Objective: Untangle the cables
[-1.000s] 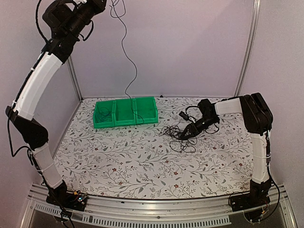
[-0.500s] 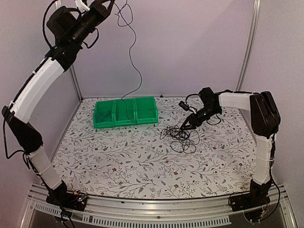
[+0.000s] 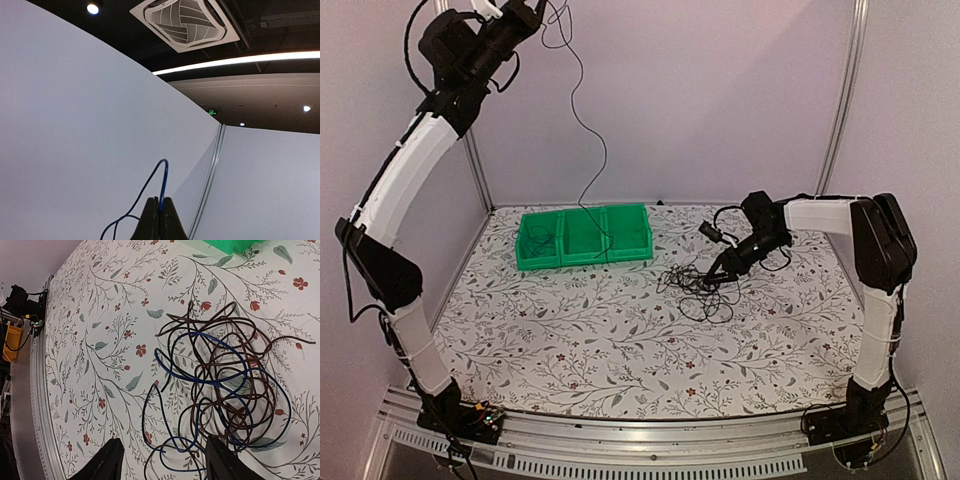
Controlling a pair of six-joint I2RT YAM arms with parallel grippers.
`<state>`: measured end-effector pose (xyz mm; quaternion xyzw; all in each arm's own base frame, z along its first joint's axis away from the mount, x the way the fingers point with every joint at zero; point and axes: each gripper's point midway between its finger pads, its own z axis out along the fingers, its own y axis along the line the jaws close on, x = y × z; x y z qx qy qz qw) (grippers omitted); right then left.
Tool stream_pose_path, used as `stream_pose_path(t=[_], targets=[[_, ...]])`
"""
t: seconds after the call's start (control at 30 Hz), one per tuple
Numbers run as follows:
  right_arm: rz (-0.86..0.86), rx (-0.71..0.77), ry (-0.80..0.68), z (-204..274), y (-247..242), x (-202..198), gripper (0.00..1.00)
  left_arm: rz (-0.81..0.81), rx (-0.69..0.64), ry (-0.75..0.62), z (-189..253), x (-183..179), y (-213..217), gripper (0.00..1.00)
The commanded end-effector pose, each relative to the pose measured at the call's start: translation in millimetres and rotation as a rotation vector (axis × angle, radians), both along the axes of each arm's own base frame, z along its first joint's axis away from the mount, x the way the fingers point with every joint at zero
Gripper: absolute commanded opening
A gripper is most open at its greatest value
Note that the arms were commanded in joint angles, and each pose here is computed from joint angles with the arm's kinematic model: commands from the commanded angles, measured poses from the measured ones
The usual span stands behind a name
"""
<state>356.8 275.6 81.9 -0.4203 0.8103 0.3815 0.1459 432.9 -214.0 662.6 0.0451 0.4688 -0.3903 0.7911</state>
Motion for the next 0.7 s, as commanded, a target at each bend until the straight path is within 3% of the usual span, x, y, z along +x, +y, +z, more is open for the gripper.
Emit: stream_pose_path(t=[0.0, 0.13, 0.37, 0.67], targets=[[0.013, 0.015, -0.05, 19, 1, -3, 0.6, -0.086, -0.065, -0.08, 32, -18, 1, 0.0], [0.011, 0.012, -0.046, 17, 1, -2, 0.6, -0.052, -0.082, -0.123, 44, -21, 10, 0.0], [0.01, 0.006, -0.036, 12, 1, -3, 0.6, 0.034, -0.074, -0.091, 30, 4, 35, 0.0], [0.011, -0.002, -0.029, 7, -1, -6, 0.61, 0.091, 0.0, 0.057, -45, 67, 45, 0.0]])
